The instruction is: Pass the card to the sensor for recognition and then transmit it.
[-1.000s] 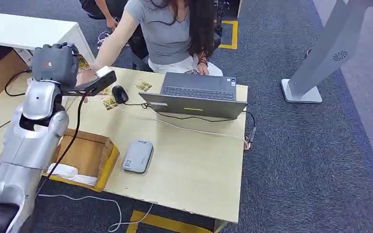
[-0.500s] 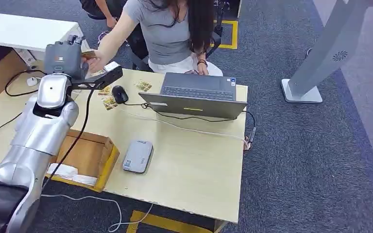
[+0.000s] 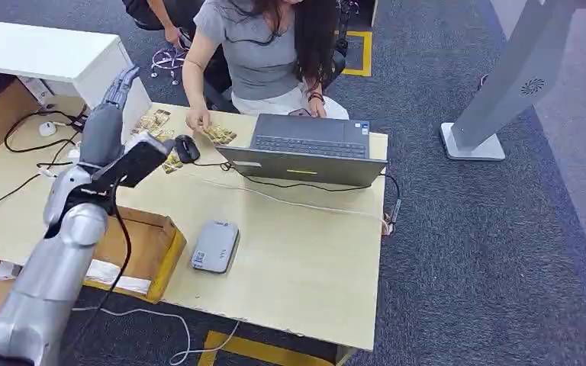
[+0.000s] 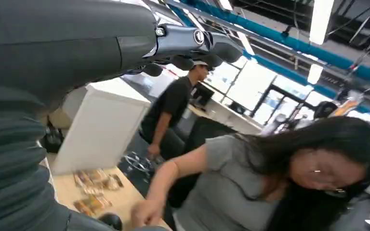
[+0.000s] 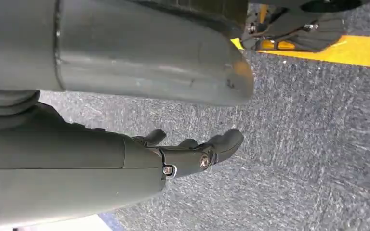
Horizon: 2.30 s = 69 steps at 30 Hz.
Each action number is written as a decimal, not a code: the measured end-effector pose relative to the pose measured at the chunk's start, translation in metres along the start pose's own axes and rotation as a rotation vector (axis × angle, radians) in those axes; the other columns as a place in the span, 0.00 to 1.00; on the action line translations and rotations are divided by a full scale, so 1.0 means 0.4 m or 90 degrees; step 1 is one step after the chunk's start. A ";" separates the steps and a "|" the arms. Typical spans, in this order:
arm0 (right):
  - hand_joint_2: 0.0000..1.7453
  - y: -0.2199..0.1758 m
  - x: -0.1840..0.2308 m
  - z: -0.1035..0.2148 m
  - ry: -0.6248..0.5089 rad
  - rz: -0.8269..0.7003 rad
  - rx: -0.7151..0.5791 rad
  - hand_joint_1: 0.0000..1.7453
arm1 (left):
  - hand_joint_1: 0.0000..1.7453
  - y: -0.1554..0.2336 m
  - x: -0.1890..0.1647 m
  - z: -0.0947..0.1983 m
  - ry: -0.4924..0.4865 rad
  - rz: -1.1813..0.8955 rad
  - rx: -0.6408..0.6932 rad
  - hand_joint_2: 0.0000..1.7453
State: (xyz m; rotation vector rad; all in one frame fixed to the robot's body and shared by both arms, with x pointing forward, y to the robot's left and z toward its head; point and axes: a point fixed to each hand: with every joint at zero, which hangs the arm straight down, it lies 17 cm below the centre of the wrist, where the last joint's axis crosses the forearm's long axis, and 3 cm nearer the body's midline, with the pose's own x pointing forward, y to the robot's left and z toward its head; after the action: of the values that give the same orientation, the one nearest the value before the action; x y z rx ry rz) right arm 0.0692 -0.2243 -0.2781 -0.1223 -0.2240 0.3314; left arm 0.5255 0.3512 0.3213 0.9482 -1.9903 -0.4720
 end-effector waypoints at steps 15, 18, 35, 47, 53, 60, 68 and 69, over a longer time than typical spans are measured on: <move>0.00 -0.015 0.017 -0.001 -0.026 -0.031 -0.026 0.00 | 0.00 0.280 0.032 0.297 -0.068 0.282 0.138 1.00; 0.00 -0.020 0.015 -0.001 -0.027 -0.043 -0.035 0.00 | 0.00 0.403 -0.033 0.410 -0.024 0.431 0.187 1.00; 0.00 -0.012 -0.012 0.000 0.010 -0.026 -0.028 0.00 | 0.00 0.429 -0.538 1.357 0.658 0.493 0.733 1.00; 1.00 0.015 -0.017 0.003 0.021 -0.008 0.008 0.00 | 0.00 0.000 -0.515 1.615 0.992 0.588 0.665 1.00; 0.00 0.013 -0.022 0.003 0.019 -0.041 0.020 0.00 | 0.00 -0.204 -0.495 1.575 1.066 0.663 0.519 0.00; 0.00 0.003 -0.038 0.003 0.023 -0.078 0.024 0.00 | 0.00 -0.332 -0.470 1.531 1.100 0.685 0.362 0.00; 0.00 -0.015 -0.055 0.002 0.019 -0.116 0.026 0.00 | 0.00 -0.443 -0.425 1.509 1.121 0.669 0.171 0.00; 0.00 -0.017 -0.059 0.003 0.020 -0.121 0.026 0.00 | 0.00 -0.452 -0.419 1.511 1.123 0.663 0.149 0.00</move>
State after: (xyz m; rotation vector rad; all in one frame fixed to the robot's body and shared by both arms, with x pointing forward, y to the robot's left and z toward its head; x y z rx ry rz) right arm 0.0495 -0.2384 -0.2807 -0.0649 -0.1960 0.1451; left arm 0.1630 0.3494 -0.2216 0.0640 -0.5855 0.9374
